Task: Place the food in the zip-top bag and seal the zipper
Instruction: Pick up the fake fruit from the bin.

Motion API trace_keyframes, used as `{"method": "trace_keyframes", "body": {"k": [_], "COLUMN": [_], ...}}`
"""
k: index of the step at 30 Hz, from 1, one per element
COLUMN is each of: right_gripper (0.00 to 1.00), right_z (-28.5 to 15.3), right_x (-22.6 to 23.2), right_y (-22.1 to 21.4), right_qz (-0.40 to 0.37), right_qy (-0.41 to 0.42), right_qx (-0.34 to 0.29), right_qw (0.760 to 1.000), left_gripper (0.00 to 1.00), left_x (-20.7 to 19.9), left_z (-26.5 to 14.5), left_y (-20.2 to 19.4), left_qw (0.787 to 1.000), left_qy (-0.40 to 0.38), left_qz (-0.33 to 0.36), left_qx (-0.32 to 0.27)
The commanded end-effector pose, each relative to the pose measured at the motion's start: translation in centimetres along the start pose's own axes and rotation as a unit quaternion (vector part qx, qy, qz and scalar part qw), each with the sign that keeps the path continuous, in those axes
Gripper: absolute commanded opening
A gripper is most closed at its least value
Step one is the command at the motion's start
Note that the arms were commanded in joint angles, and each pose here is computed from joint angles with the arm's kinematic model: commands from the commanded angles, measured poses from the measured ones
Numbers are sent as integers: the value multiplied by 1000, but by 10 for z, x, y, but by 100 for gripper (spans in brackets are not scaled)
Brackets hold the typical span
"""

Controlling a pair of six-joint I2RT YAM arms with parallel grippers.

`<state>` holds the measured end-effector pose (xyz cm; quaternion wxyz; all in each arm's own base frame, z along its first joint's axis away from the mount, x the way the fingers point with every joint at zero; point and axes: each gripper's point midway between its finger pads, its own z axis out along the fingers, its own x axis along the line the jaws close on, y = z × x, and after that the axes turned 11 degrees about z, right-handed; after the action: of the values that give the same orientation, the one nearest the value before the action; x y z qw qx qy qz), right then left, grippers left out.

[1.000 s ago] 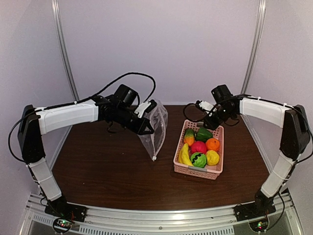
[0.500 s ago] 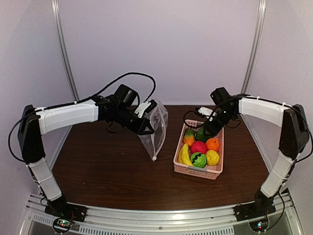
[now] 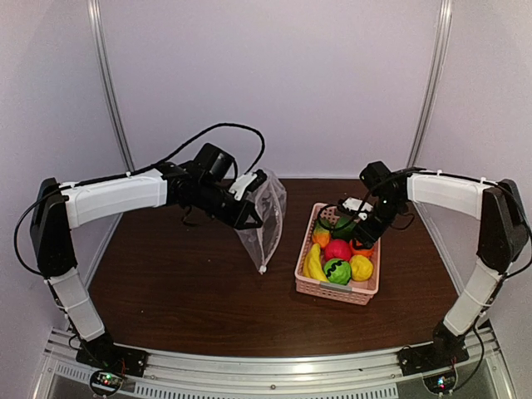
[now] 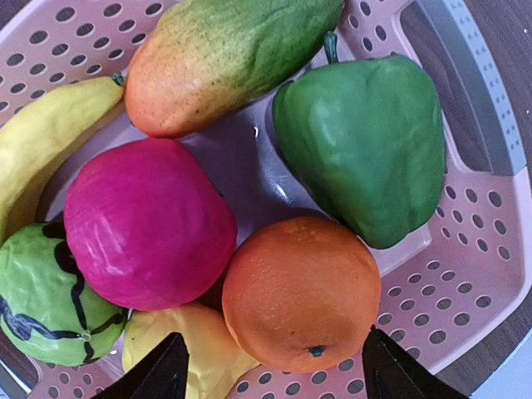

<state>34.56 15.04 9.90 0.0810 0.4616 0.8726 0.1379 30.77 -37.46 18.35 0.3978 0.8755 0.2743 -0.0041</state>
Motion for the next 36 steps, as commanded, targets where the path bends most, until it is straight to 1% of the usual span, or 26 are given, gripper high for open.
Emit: {"method": "trace_keyframes", "body": {"k": [1, 10, 12, 16, 19, 22, 26, 28, 31, 33, 36], "right_gripper": [74, 74, 73, 54, 44, 39, 37, 37, 37, 37, 37], "right_z": [17, 38, 41, 31, 7, -28, -77, -98, -122, -128, -139], "right_x": [-9, -16, -17, -18, -24, -21, 10, 36, 76, 96, 130], "right_y": [-15, -7, -5, 1, 3, 7, 22, 33, 47, 56, 71], "right_qz": [31, 57, 61, 62, 56, 44, 10, -18, -67, -87, -114], "right_qy": [-22, -17, -16, -19, -42, -41, 22, 73, 145, 174, 230], "right_qx": [31, 31, 30, 20, -5, -39, -112, -151, -200, -219, -230], "right_qw": [999, 998, 998, 998, 998, 997, 993, 986, 967, 956, 939], "left_gripper": [0, 0, 0, 0, 0, 0, 0, 0, 0, 0, 0], "left_x": [1, -2, -3, -1, -3, -1, -4, -4, -2, -2, -3], "left_z": [-2, -2, -3, -2, -3, -2, -2, -1, 0, -2, -4], "left_y": [9, 10, 10, 8, 10, 9, 11, 11, 9, 11, 14], "left_qw": [1000, 1000, 1000, 1000, 1000, 1000, 1000, 1000, 1000, 1000, 999], "left_qy": [-2, -10, -11, -7, -13, -7, -15, -16, -13, -10, -9], "left_qz": [3, 1, 1, 0, 1, 1, 0, 2, 4, 8, 19], "left_qx": [-19, -20, -21, -19, -21, -20, -22, -25, -22, -24, -30]}}
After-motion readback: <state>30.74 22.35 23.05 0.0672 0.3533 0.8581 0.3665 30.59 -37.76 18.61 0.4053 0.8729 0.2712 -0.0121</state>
